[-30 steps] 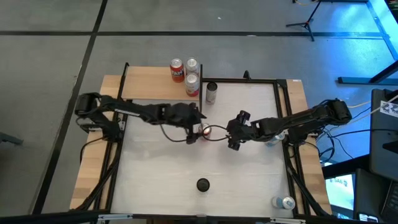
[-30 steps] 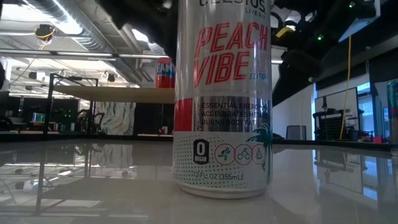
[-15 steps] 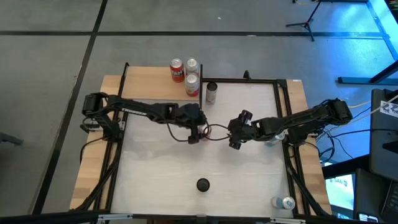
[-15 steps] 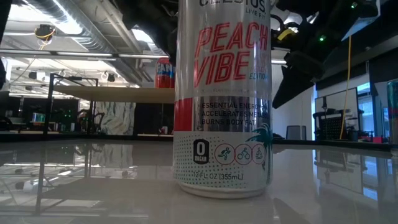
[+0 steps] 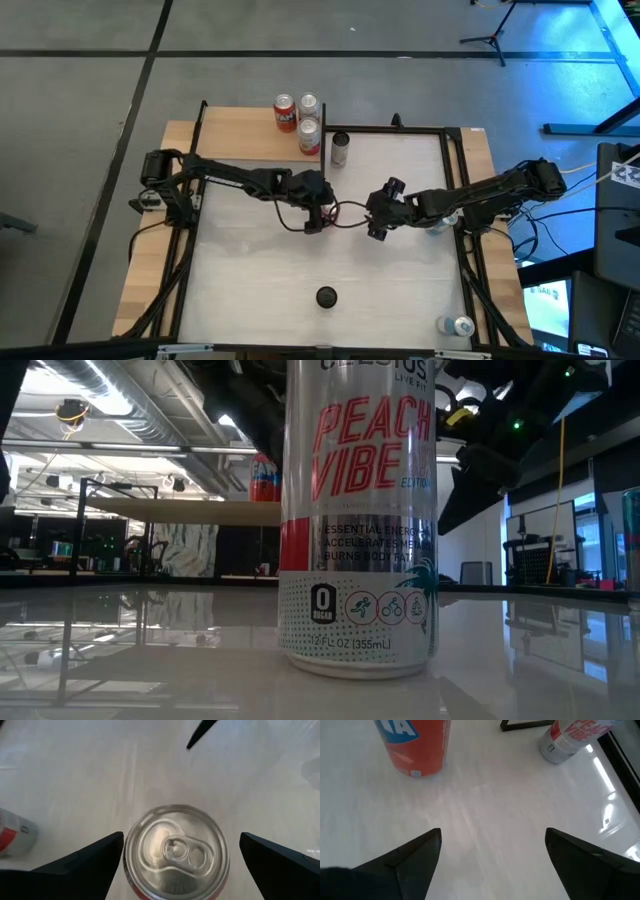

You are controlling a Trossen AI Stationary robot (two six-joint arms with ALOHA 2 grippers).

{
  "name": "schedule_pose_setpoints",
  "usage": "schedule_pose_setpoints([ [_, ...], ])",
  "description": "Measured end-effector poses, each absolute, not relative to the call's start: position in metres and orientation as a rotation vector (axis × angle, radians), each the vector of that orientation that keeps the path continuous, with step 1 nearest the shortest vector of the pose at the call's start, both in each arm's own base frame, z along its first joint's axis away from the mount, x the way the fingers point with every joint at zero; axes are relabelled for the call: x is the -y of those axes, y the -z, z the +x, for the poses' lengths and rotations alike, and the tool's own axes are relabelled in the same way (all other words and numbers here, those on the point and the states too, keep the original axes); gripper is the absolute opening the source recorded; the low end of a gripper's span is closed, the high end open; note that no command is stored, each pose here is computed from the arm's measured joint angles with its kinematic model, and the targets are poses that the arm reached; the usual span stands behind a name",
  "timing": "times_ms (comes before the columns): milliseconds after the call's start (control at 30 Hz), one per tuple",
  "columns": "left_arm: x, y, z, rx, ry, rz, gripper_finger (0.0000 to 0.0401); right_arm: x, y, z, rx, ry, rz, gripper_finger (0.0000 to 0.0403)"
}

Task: Place canned beverage on shelf
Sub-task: Put the red soda can on the shelf aligned with the other red soda can

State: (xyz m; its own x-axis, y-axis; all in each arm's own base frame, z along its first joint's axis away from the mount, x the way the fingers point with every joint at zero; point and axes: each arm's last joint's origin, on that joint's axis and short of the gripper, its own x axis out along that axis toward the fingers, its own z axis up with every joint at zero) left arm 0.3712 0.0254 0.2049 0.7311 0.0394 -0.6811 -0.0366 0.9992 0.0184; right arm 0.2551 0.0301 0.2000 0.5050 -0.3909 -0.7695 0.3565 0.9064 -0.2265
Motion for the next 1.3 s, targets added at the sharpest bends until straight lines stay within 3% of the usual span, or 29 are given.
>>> schedule_pose_setpoints([
  [167, -0.027, -0.199, 0.373, -0.764, -0.053, 0.006, 0.0352, -0.029, -0.191, 0.252, -0.939, 0.45, -0.042, 0.0356],
  [400, -0.027, -0.2, 0.373, -0.758, -0.05, 0.015, 0.0274, -0.029, -0.19, 0.252, -0.934, 0.449, -0.041, 0.0356],
  [667, -0.022, -0.211, 0.363, -0.785, -0.091, 0.027, 0.0273, -0.034, -0.197, 0.248, -0.911, 0.428, -0.056, 0.0356],
  [1300, 0.004, -0.303, 0.291, -0.684, -0.205, -0.009, 0.0278, -0.043, -0.236, 0.224, -0.75, 0.395, -0.052, 0.0356],
])
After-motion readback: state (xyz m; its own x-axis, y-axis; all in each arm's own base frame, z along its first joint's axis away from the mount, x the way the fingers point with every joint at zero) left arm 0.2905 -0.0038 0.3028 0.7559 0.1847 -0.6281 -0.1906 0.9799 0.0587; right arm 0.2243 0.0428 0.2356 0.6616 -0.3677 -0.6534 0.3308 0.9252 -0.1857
